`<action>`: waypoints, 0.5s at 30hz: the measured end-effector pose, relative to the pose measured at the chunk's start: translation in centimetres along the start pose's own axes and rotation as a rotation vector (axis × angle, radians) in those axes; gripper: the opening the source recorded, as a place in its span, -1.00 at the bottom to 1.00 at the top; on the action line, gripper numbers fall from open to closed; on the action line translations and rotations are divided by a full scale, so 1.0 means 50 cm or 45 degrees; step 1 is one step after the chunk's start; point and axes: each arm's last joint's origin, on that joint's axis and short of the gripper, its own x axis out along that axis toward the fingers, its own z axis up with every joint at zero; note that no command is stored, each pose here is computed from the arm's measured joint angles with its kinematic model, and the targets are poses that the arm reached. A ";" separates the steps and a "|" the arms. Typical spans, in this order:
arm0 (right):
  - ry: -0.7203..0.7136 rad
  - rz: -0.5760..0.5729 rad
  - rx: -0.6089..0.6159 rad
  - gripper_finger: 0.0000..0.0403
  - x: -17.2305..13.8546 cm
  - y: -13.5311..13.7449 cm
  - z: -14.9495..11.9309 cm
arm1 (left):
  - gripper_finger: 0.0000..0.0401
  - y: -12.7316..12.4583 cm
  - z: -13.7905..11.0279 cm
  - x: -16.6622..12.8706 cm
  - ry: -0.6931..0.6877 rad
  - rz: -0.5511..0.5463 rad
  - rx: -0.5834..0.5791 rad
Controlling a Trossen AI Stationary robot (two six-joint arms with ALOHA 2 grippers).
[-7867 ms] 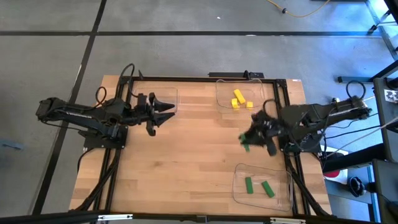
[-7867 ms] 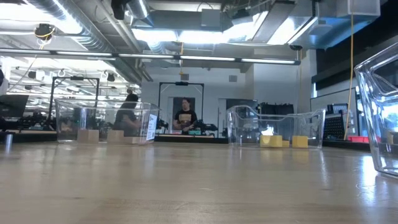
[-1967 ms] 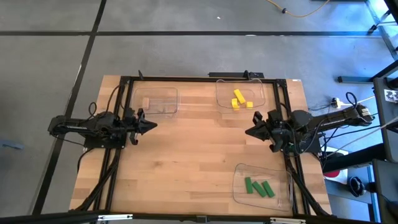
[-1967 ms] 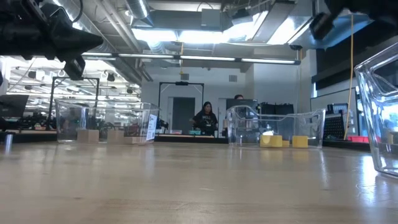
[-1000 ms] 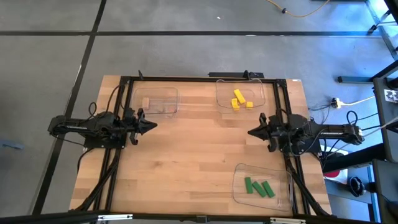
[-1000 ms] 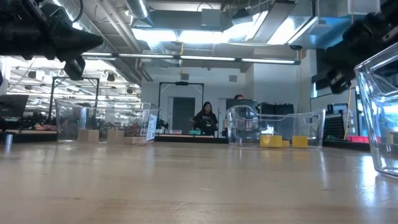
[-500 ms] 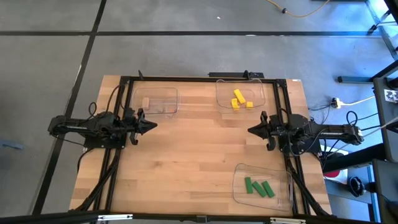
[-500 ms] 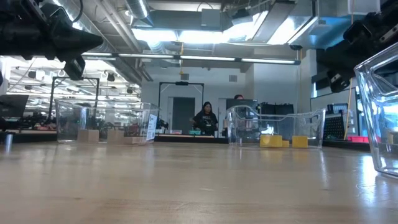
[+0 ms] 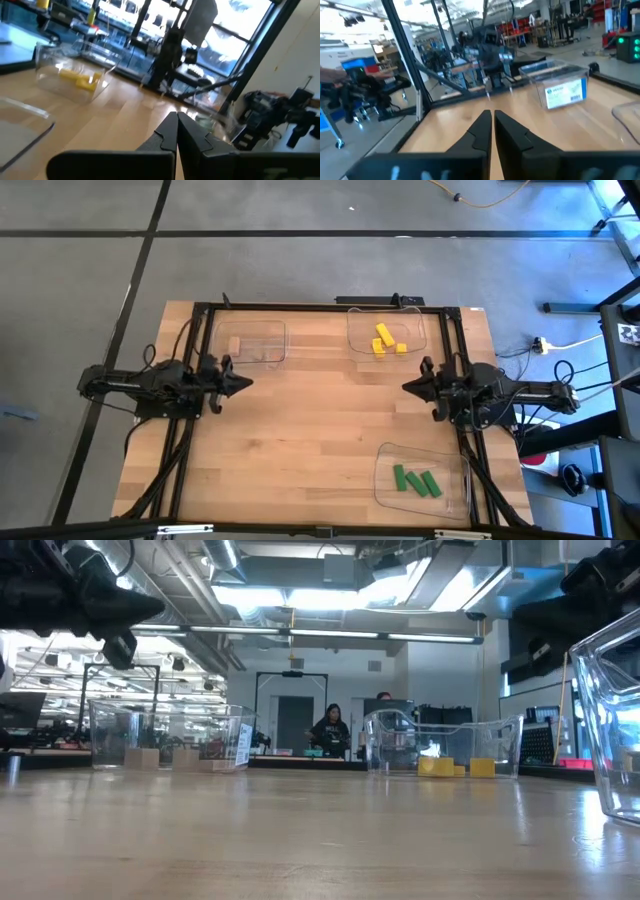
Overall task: Sort & place blocks by color
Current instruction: Return to Home Position
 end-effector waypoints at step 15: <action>-0.009 0.007 0.001 -0.88 0.000 0.001 0.001 | -1.00 0.007 -0.019 -0.001 0.134 0.020 0.013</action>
